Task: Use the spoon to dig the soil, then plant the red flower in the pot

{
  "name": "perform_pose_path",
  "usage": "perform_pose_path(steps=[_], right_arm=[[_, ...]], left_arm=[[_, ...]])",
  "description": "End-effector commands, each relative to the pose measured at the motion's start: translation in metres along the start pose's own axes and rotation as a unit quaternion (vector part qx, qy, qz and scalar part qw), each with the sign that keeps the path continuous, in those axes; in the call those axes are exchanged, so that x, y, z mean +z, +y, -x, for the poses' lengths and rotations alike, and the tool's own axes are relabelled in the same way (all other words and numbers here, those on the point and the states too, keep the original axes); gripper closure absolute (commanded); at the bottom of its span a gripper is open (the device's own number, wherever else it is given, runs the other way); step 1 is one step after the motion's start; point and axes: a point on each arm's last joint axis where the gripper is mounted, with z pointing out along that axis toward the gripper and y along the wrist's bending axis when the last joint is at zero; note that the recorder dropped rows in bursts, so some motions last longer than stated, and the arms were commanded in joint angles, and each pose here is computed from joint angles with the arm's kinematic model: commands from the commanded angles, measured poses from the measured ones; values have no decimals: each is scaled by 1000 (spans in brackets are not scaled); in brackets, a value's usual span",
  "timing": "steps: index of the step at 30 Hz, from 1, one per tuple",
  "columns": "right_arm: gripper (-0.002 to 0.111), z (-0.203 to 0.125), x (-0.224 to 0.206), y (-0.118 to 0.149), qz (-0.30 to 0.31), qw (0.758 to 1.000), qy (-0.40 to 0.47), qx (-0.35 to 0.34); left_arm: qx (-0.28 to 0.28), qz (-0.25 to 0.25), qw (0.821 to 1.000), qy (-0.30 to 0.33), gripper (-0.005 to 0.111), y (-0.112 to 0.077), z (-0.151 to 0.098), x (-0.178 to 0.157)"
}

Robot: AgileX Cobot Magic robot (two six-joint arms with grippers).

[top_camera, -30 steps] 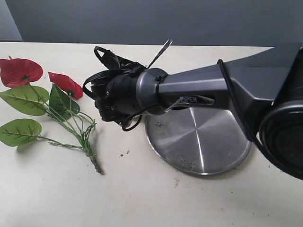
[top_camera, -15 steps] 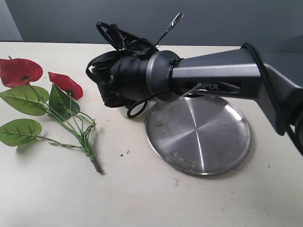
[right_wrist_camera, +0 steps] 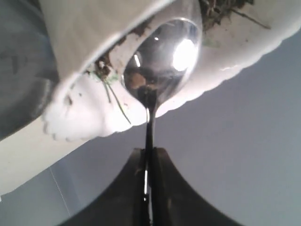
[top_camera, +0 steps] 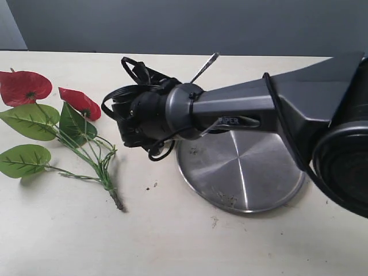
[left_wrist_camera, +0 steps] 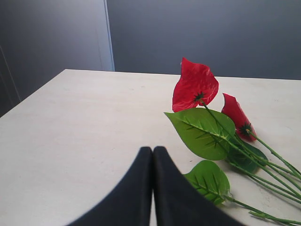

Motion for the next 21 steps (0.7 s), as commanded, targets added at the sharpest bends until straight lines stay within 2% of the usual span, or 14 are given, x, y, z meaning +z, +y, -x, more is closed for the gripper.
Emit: perform_pose_path(steps=[1,3,7,9,13,18,21], right_arm=[[109,-18,-2,-6,-32,995,88,24],[109,-32,-8,-11,-46,993,106,36],[109,-43,-19,-15,-39,994,45,87],[109,-43,-19,-15,-37,994,41,90],[109,-28,-18,-8,7,996,-34,84],[109,-10,-2,4,35,999,-8,30],[109,-9,-1,3,31,998,-9,45]], left_arm=[[0,-1,1000,-3,106,0,-1,0],[0,-1,1000,-3,106,0,-1,0],[0,-1,1000,-3,106,0,-1,0],[0,-1,1000,-3,106,0,-1,0],[0,-1,1000,-3,106,0,-1,0],[0,-2,1000,-4,106,0,0,0],[0,-2,1000,-4,106,0,0,0]])
